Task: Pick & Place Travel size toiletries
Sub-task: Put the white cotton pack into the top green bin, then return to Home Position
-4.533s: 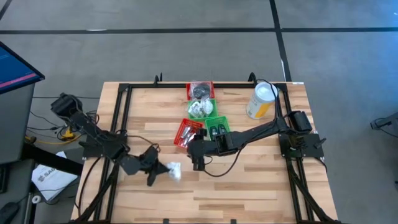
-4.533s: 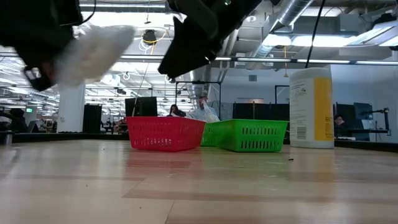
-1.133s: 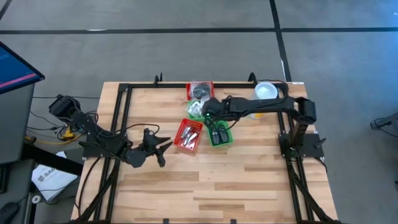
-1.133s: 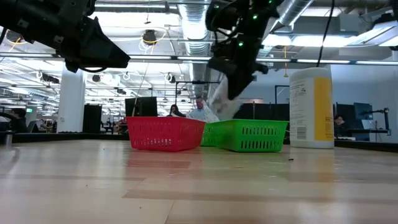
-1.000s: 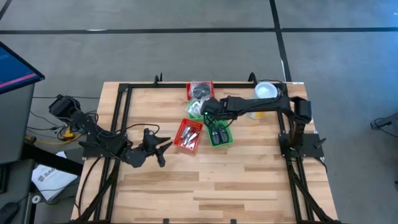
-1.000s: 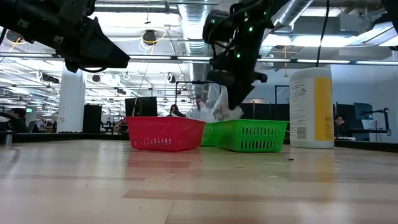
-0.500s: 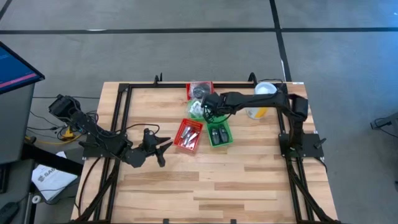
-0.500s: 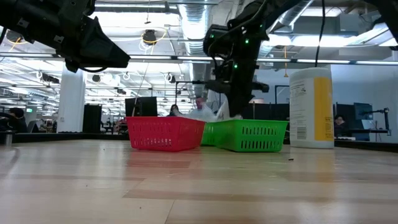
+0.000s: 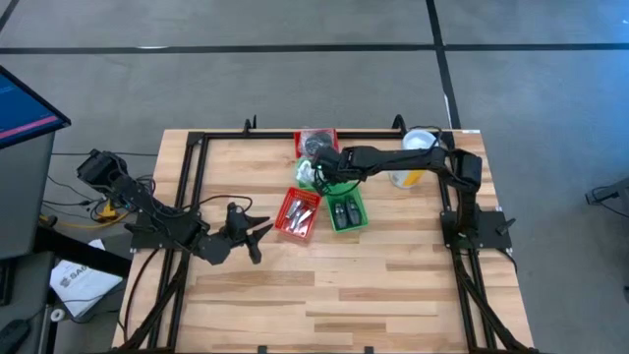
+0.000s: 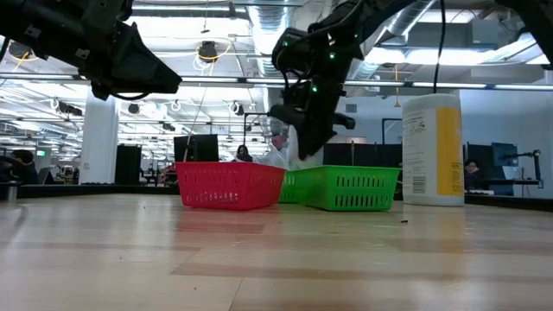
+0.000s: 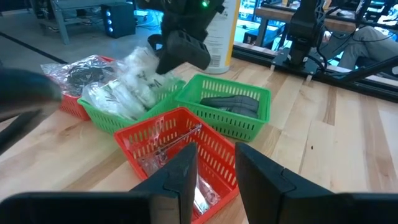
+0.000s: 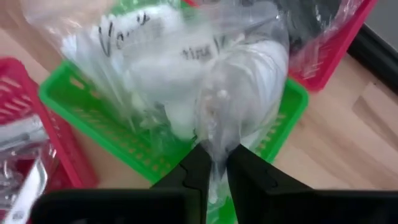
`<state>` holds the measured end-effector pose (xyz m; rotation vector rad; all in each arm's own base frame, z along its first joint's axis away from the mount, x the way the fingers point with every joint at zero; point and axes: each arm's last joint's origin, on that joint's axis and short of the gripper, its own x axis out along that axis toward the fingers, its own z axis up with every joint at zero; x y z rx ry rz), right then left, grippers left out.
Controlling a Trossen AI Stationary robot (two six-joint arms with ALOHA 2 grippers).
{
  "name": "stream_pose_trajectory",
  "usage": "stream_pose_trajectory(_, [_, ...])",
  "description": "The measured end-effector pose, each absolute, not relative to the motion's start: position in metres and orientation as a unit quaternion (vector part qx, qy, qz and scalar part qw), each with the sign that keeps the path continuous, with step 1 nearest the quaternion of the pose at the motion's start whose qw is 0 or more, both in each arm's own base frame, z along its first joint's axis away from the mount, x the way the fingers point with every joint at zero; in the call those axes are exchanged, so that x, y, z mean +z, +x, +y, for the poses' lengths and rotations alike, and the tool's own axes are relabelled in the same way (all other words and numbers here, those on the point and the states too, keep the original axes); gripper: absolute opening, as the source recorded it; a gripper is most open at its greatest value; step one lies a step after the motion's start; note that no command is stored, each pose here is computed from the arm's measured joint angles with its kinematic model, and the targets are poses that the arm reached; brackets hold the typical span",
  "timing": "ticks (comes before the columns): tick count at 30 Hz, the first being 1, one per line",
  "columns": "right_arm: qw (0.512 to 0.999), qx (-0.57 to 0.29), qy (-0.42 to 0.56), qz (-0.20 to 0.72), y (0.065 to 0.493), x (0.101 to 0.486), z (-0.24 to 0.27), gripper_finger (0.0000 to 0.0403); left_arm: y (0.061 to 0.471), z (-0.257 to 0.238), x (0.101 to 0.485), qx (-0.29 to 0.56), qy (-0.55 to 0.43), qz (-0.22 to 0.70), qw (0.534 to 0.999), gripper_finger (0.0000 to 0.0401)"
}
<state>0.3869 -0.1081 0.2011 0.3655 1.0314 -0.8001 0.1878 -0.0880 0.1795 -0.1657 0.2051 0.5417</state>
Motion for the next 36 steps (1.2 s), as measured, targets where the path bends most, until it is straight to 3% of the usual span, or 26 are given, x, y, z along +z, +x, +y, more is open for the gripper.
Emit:
stream_pose_trajectory(9, [0.784, -0.358, 0.151, 0.485, 0.387, 0.201, -0.109, 0.0086, 0.188, -0.088, 0.179, 0.267, -0.081, 0.102, 0.955, 0.0099])
stream_pose_trajectory(24, [0.791, -0.342, 0.127, 0.491, 0.386, 0.205, -0.108, 0.0218, 0.188, -0.088, 0.179, 0.267, -0.081, 0.102, 0.955, 0.0099])
stream_pose_trajectory(30, [0.814, -0.33, 0.107, 0.467, 0.388, 0.218, -0.103, 0.023, 0.188, -0.088, 0.179, 0.267, -0.08, 0.102, 0.955, 0.0099])
stream_pose_trajectory(36, [0.867, -0.296, 0.069, 0.395, 0.383, 0.264, -0.082, 0.0222, 0.188, -0.088, 0.179, 0.265, -0.058, 0.108, 0.957, 0.0099])
